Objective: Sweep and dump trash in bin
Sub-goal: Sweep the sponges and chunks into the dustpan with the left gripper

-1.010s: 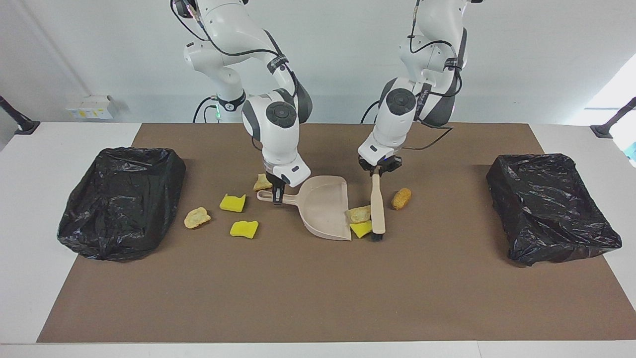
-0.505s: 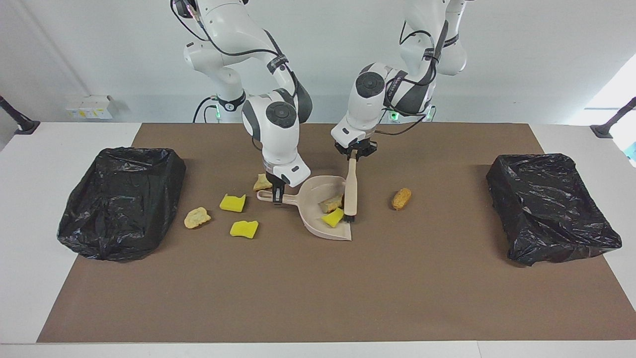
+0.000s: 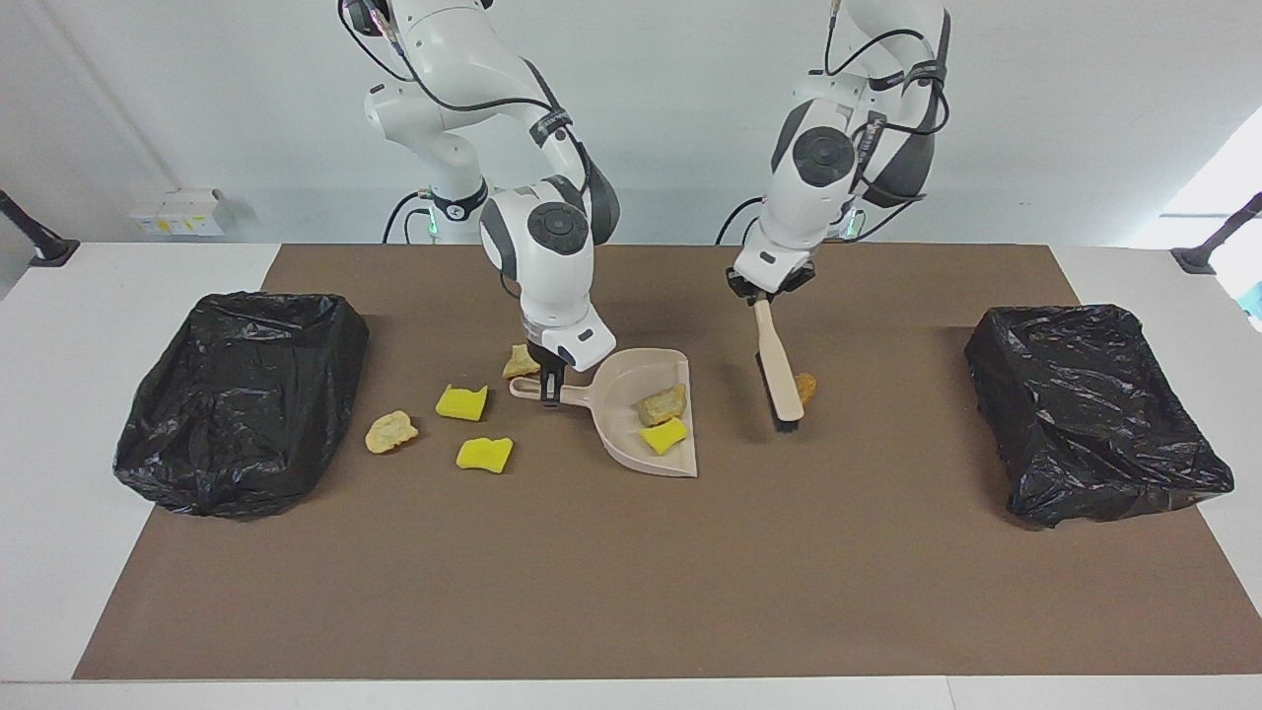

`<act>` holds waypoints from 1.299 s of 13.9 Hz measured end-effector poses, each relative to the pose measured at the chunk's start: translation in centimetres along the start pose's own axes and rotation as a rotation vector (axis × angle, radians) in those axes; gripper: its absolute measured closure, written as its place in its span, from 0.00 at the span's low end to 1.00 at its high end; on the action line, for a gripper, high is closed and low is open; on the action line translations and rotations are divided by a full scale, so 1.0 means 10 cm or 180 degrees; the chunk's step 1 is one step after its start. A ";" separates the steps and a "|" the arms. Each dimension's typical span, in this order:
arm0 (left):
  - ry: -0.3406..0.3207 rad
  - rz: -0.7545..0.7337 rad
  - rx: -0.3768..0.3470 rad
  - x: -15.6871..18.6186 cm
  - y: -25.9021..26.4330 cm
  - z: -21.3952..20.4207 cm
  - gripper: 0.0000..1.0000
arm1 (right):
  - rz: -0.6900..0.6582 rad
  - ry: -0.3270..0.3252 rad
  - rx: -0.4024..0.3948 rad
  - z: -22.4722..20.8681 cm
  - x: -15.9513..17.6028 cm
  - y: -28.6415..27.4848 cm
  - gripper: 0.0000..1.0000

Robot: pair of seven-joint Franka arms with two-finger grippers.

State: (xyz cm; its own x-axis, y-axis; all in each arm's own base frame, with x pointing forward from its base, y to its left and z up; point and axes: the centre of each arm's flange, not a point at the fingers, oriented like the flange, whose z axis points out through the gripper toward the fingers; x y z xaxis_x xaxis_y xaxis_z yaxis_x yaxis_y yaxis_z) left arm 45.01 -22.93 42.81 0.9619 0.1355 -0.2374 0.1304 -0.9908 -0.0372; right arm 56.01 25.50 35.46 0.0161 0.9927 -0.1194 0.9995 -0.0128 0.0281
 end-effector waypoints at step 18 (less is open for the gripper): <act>0.0108 0.0315 -0.0833 -0.41 0.26 0.88 0.74 | -0.0012 -0.0001 -0.0002 -0.01 0.11 -0.06 0.69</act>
State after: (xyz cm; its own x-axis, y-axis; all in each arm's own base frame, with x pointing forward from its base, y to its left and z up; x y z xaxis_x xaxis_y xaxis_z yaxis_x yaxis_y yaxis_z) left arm 39.33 -26.00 35.16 0.9800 0.0422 -0.1947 0.0888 -0.9673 0.2375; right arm 55.42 26.58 35.37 0.0122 0.9927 -0.1199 0.9996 -0.0088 0.0284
